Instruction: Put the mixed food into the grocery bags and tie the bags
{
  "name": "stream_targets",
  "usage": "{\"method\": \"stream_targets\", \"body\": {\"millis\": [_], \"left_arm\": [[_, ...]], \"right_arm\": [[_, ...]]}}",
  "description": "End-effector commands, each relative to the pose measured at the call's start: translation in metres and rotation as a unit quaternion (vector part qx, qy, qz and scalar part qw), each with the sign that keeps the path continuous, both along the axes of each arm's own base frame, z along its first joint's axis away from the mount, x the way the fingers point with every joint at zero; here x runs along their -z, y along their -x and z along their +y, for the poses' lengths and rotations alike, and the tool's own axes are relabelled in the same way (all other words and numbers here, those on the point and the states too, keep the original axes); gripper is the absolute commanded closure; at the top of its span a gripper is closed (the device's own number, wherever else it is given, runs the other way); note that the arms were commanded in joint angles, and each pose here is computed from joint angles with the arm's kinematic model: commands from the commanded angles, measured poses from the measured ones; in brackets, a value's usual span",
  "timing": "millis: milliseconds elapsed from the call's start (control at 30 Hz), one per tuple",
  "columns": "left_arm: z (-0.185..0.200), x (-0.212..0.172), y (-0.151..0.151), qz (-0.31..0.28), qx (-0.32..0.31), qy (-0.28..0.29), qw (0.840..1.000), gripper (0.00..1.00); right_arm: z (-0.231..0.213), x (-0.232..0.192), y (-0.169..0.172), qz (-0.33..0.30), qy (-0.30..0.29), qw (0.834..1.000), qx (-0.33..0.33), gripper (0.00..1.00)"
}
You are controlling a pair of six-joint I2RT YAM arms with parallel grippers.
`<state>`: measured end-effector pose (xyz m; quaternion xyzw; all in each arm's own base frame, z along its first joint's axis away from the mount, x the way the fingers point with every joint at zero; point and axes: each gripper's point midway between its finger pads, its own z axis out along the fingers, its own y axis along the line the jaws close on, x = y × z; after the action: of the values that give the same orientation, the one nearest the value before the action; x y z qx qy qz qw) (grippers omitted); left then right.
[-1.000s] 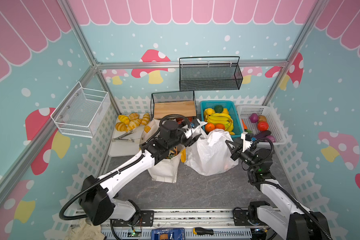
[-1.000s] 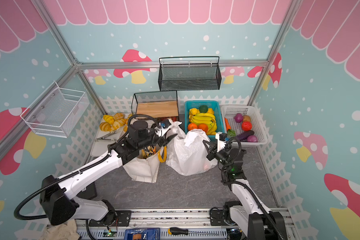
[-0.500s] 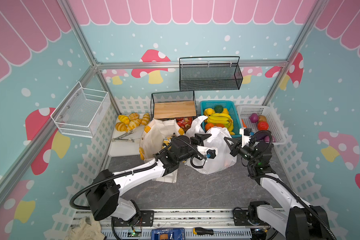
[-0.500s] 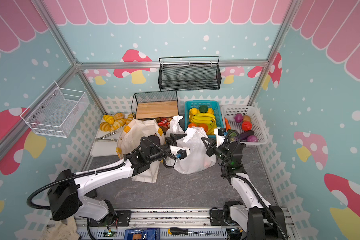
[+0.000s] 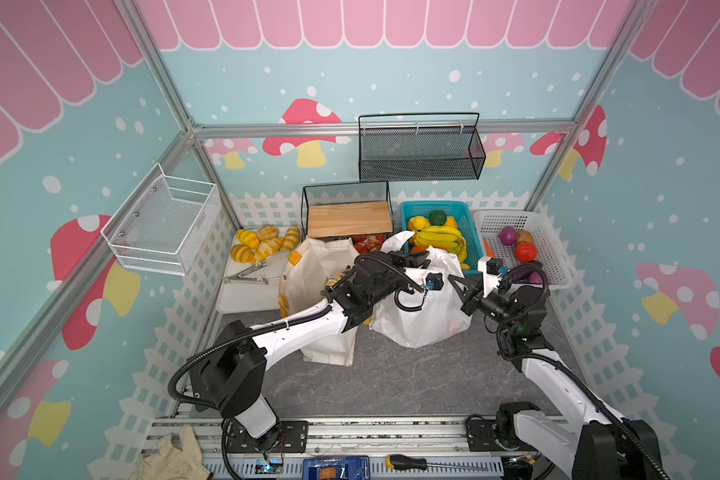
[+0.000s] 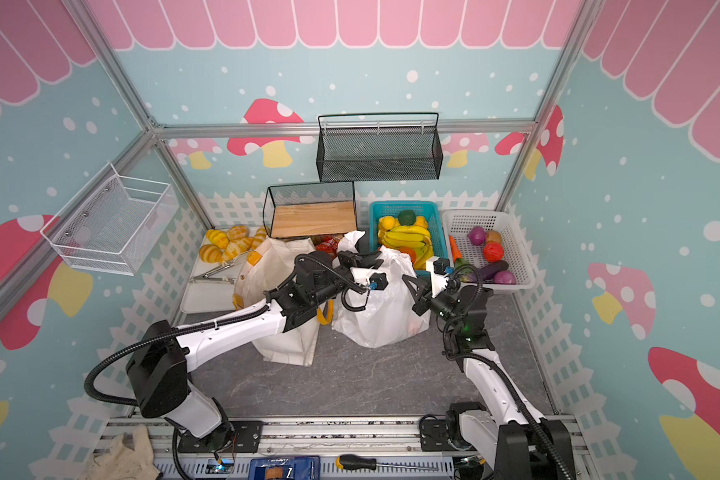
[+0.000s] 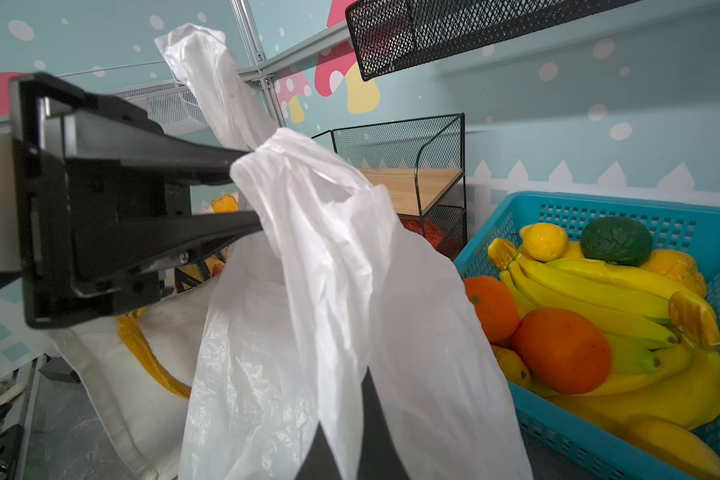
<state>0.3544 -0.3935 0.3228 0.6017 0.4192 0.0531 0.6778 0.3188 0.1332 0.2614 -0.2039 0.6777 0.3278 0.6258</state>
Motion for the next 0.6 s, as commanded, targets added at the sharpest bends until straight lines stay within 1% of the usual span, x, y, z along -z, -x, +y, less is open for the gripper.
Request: {"method": "stream_targets", "body": {"millis": [0,33,67,133,167,200,233,333,400,500,567], "left_arm": [[0.009,-0.018,0.009,0.03,0.013,0.011,0.999,0.58],[0.011,-0.023,0.013,0.036,0.013,0.03,0.999,0.44],[0.013,-0.028,0.017,0.032,0.016,0.051,0.998,0.32],[0.016,-0.028,0.024,0.02,0.015,0.08,0.996,0.19],[0.014,-0.027,0.027,0.024,0.014,0.092,0.995,0.14],[0.011,-0.027,0.028,0.033,0.011,0.102,0.994,0.04],[0.005,-0.024,0.031,0.041,0.011,0.104,0.994,0.01],[-0.005,-0.022,0.035,0.045,0.012,0.119,0.992,0.01],[-0.008,-0.019,0.035,0.059,0.016,0.122,0.991,0.01],[-0.011,-0.013,0.023,0.057,-0.009,0.116,0.992,0.01],[-0.008,-0.007,0.008,0.035,-0.043,0.097,0.994,0.02]], "right_arm": [[0.0,-0.006,0.004,-0.039,0.018,0.999,0.001,1.0],[0.0,-0.006,0.003,-0.037,0.014,0.999,0.001,1.0],[0.0,-0.007,0.002,-0.034,0.006,0.999,0.0,1.0],[0.002,-0.007,0.001,-0.022,-0.006,1.0,-0.005,1.0],[0.003,-0.007,0.001,-0.018,-0.013,1.0,-0.01,1.0],[0.004,-0.008,0.001,-0.015,-0.02,1.0,-0.014,1.0],[0.005,-0.008,0.002,-0.014,-0.026,0.999,-0.019,1.0],[0.006,-0.008,0.001,-0.009,-0.033,0.999,-0.02,1.0],[0.006,-0.008,0.0,-0.007,-0.034,0.999,-0.019,1.0],[0.007,-0.007,0.002,-0.005,-0.035,0.999,-0.024,1.0],[0.008,-0.008,0.003,-0.009,-0.032,0.999,-0.026,1.0]]}}
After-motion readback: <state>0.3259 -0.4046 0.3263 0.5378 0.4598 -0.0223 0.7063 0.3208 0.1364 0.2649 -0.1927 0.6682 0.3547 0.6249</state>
